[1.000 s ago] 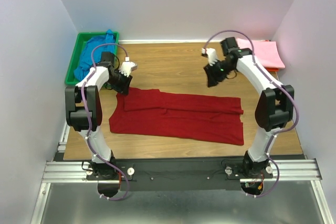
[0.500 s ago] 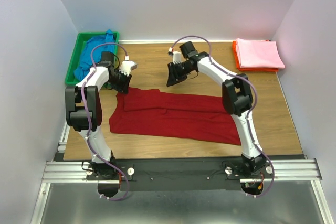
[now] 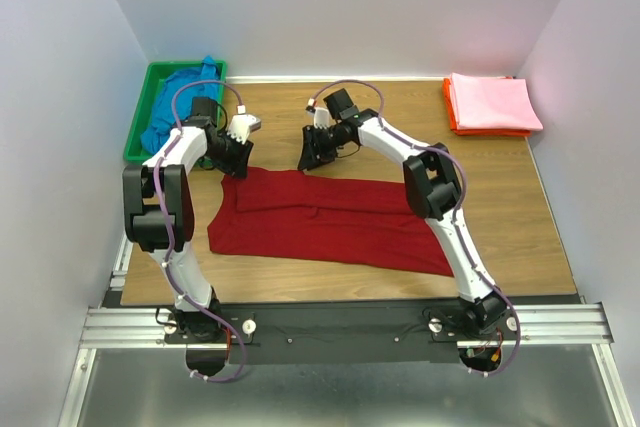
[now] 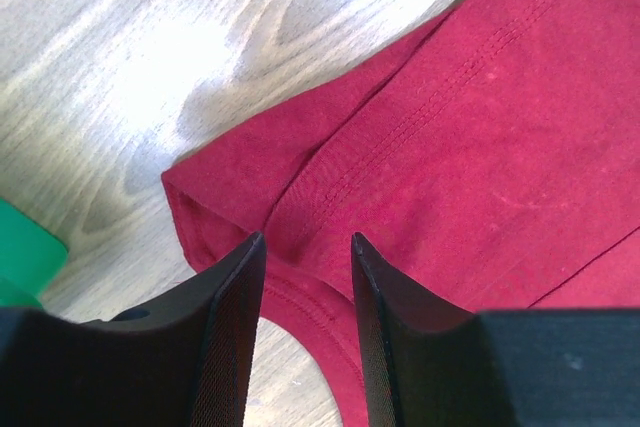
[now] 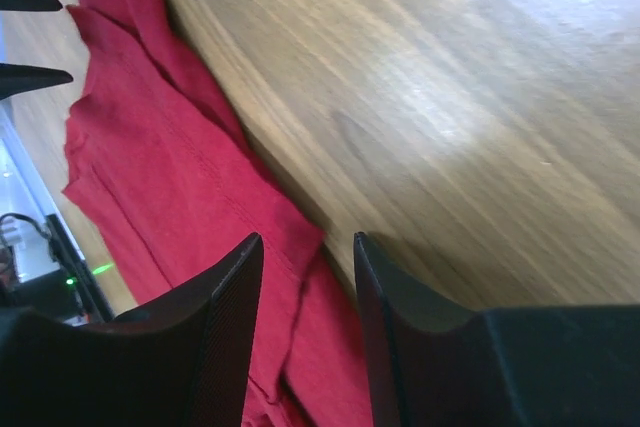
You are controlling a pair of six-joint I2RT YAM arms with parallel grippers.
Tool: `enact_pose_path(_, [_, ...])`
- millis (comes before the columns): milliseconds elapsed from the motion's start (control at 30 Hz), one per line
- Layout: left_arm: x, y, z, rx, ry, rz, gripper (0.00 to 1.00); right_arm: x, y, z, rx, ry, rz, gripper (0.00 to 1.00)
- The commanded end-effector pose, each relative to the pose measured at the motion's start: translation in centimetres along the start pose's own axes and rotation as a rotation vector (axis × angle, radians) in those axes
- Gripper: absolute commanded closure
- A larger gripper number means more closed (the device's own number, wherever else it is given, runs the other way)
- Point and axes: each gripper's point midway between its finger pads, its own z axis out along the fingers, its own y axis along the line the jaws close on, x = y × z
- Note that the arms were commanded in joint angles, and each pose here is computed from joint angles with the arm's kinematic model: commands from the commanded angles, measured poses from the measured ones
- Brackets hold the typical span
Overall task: Fold and stack the t-shirts
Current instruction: Fold the tshirt
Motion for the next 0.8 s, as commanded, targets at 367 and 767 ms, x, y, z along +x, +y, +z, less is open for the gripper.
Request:
enact_pose_path(367, [-0.9,0.1,-0.6,-0.001,-0.044,0.002,0.61,1.3,1.7,1.9,-0.086,0.041,0.018,0.67])
enact_pose_path(767, [0.1,1.2,-0.2,-0.034,-0.021,-0.025,0.60,1.4,2.3,1.8,-0.106,0.044,0.005,0.86])
